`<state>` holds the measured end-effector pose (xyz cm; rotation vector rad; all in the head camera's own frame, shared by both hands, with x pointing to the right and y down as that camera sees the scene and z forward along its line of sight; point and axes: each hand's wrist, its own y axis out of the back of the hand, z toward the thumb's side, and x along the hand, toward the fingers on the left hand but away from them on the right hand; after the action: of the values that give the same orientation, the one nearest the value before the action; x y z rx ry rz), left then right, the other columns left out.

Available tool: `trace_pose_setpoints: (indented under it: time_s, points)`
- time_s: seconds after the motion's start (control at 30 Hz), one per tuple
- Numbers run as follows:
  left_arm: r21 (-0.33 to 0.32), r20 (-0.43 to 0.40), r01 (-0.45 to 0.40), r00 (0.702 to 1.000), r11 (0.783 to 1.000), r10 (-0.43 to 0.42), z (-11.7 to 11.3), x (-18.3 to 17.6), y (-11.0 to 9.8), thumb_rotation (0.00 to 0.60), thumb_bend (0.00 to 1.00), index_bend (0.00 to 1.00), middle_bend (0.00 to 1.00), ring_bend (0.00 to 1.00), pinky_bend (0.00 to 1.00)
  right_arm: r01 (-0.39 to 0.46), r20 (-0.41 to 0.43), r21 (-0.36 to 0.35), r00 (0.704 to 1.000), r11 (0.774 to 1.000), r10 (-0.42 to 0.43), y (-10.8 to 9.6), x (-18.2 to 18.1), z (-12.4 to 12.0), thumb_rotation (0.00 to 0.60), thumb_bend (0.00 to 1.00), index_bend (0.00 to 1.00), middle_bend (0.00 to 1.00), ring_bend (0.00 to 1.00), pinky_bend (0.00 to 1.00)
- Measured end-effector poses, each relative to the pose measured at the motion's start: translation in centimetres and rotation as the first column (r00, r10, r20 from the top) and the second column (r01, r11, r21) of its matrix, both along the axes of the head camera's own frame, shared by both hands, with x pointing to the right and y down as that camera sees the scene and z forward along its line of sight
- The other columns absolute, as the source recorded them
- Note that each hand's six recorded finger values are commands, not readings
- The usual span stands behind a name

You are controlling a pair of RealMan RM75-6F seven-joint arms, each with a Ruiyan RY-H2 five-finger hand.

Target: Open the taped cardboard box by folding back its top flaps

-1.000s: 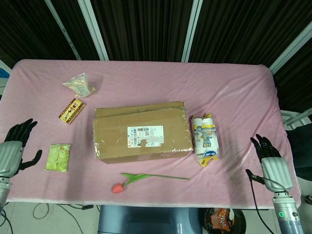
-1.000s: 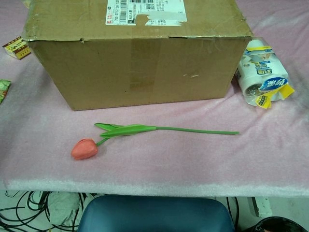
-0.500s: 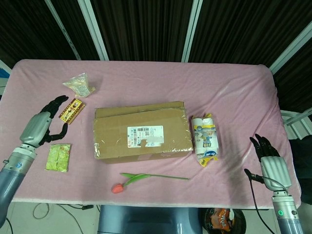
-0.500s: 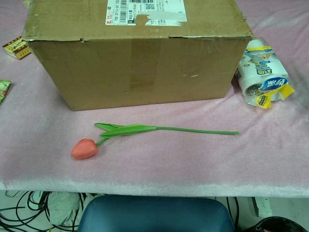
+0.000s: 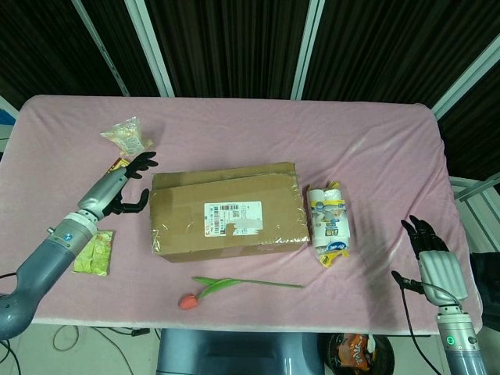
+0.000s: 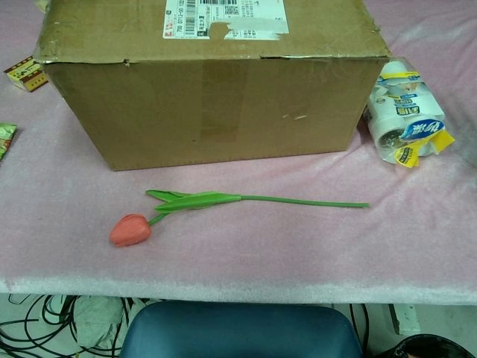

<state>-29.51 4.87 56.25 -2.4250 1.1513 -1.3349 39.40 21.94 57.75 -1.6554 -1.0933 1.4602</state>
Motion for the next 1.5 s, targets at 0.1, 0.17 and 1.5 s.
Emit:
trace_pose_setpoints:
  time_s: [0.1,0.17,1.5]
  points:
    - [-0.013,-0.014,-0.006,1.000,1.000,0.006,0.4,0.8,0.0,0.600,0.60,0.05,0.17,0.16,0.25,-0.003,0.002,-0.002,1.000,1.000,0.003,0.0,0.0,0.0,0.600,0.26,0.00,0.00,0.00,0.23]
    - [-0.022,-0.022,-0.009,1.000,1.000,0.009,0.8,1.3,0.1,0.600,0.60,0.05,0.17,0.17,0.26,-0.006,0.004,-0.003,1.000,1.000,0.006,0.0,0.0,0.0,0.600,0.26,0.00,0.00,0.00,0.23]
    - [0.100,-0.411,-0.009,0.910,0.995,0.049,-7.6,8.6,2.7,0.600,0.61,0.09,0.22,0.34,0.43,-0.009,0.011,-0.014,1.000,1.000,0.009,0.3,0.1,0.2,0.600,0.26,0.00,0.00,0.00,0.23]
